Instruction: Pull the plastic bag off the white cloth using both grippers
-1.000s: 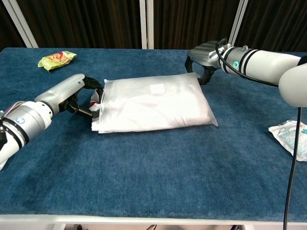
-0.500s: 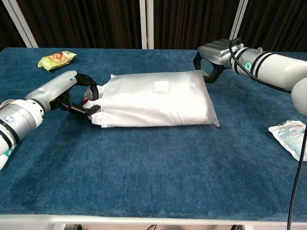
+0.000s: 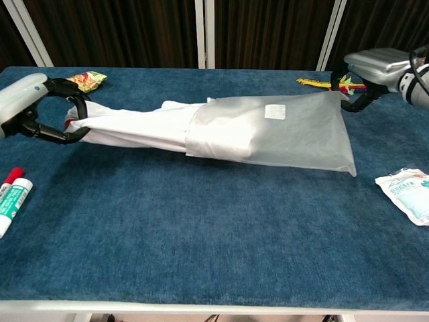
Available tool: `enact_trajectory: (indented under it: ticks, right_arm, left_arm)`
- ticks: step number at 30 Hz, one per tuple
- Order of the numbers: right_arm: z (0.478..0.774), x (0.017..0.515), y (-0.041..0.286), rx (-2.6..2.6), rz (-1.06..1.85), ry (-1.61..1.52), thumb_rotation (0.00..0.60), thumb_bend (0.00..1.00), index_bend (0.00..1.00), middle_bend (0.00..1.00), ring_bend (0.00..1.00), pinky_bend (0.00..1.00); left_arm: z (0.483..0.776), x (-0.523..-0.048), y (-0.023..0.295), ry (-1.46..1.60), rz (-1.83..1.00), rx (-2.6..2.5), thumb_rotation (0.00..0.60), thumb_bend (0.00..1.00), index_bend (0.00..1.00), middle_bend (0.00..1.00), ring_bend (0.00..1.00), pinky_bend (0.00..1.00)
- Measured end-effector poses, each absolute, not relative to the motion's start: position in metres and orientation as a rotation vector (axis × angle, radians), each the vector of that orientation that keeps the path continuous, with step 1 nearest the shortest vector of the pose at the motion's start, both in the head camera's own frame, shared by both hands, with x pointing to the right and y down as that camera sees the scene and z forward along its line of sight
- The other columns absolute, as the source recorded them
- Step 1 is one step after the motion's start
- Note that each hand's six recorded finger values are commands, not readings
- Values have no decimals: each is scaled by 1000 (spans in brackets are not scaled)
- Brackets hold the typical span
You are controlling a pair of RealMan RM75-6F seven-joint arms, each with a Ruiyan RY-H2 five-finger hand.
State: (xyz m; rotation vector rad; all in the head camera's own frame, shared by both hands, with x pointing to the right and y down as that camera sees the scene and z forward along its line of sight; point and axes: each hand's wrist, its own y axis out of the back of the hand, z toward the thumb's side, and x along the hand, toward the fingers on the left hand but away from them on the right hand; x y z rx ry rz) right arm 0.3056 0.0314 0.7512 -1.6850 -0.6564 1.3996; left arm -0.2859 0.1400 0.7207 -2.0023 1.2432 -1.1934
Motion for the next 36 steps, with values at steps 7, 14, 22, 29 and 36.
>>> enact_trajectory:
  ticks: [7, 14, 22, 29, 36]
  right_arm:
    - [739, 354, 42, -1651, 1464, -709, 600, 458, 739, 358, 116, 110]
    - [736, 397, 49, -1603, 1546, -756, 600, 457, 738, 358, 116, 110]
    - [745, 411, 58, -1628, 1615, -756, 600, 309, 160, 136, 21, 29]
    - [733, 398, 70, -1733, 1616, -783, 600, 231, 0, 7, 0, 0]
    - [675, 416, 87, -1743, 1532, -974, 600, 297, 1, 121, 0, 17]
  left_arm:
    - [710, -318, 142, 1282, -1255, -1926, 600, 532, 762, 306, 89, 117]
    - [707, -339, 141, 1318, -1305, -1862, 600, 533, 761, 303, 89, 117]
    - [708, -340, 146, 1275, -1341, -1876, 600, 299, 298, 160, 49, 110]
    - [685, -348, 143, 1215, -1344, -1811, 600, 140, 111, 137, 45, 106]
    - [644, -387, 145, 1152, -1413, -1666, 600, 134, 122, 137, 46, 106]
